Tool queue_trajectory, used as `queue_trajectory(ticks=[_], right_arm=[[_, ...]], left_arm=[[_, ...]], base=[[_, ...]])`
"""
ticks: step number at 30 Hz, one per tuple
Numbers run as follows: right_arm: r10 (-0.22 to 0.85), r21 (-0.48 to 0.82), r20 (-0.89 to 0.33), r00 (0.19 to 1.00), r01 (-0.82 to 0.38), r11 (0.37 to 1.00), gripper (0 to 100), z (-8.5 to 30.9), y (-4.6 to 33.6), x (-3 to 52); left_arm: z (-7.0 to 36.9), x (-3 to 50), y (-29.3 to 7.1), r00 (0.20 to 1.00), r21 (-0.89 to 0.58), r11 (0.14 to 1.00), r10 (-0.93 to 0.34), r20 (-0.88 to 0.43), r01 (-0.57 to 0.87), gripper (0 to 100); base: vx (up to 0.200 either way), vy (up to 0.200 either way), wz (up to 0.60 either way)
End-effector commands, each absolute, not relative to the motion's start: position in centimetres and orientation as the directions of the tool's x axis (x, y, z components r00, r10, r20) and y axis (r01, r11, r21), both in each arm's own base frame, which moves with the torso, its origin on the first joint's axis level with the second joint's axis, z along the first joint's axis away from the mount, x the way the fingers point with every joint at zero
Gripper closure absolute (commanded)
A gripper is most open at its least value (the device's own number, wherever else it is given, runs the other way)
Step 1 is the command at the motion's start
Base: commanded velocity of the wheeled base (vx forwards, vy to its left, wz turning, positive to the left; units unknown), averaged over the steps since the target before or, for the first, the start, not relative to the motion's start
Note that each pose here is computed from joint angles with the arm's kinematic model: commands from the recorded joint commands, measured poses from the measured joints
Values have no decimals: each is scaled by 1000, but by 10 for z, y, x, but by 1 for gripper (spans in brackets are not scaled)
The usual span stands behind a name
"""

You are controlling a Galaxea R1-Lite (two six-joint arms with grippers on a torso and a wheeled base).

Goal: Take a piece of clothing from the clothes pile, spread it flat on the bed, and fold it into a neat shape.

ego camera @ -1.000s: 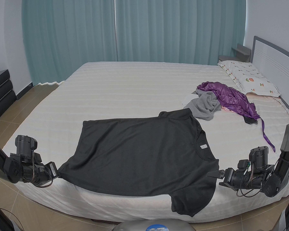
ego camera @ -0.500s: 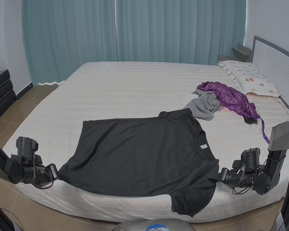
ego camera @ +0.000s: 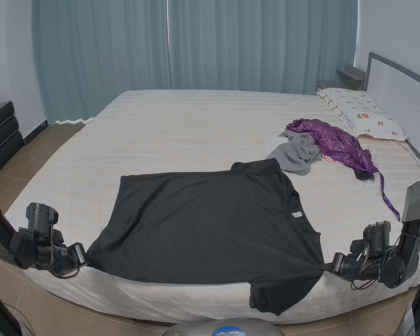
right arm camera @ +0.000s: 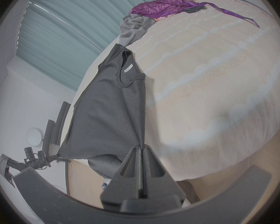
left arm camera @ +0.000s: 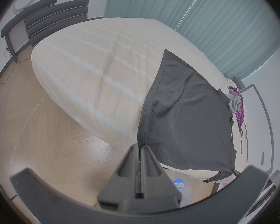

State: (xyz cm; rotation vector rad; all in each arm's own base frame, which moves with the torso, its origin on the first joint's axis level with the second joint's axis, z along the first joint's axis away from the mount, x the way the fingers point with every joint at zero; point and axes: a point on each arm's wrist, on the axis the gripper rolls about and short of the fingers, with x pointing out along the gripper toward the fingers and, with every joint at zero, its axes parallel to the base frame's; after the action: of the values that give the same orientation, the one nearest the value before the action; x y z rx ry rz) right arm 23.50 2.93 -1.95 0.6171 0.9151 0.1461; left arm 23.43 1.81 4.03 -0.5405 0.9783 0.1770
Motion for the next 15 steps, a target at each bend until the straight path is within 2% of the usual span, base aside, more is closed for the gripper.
queue_trajectory(ticks=[1,10,15], right_arm=[[371,548,-703,607,130,826,100,-15,28,226],[367,542,-691,623,109,833,100,-6,26,221],[371,536,-709,599,116,836,100,-15,28,222]], left_arm=[[37,234,18,544,-351,854,-97,-833,-385,100],[32,236,18,530,-344,853,-97,-842,-391,100],[29,238,19,520,-342,853,-99,-848,-395,100]], base=[[0,0,0],[0,0,0],[0,0,0]])
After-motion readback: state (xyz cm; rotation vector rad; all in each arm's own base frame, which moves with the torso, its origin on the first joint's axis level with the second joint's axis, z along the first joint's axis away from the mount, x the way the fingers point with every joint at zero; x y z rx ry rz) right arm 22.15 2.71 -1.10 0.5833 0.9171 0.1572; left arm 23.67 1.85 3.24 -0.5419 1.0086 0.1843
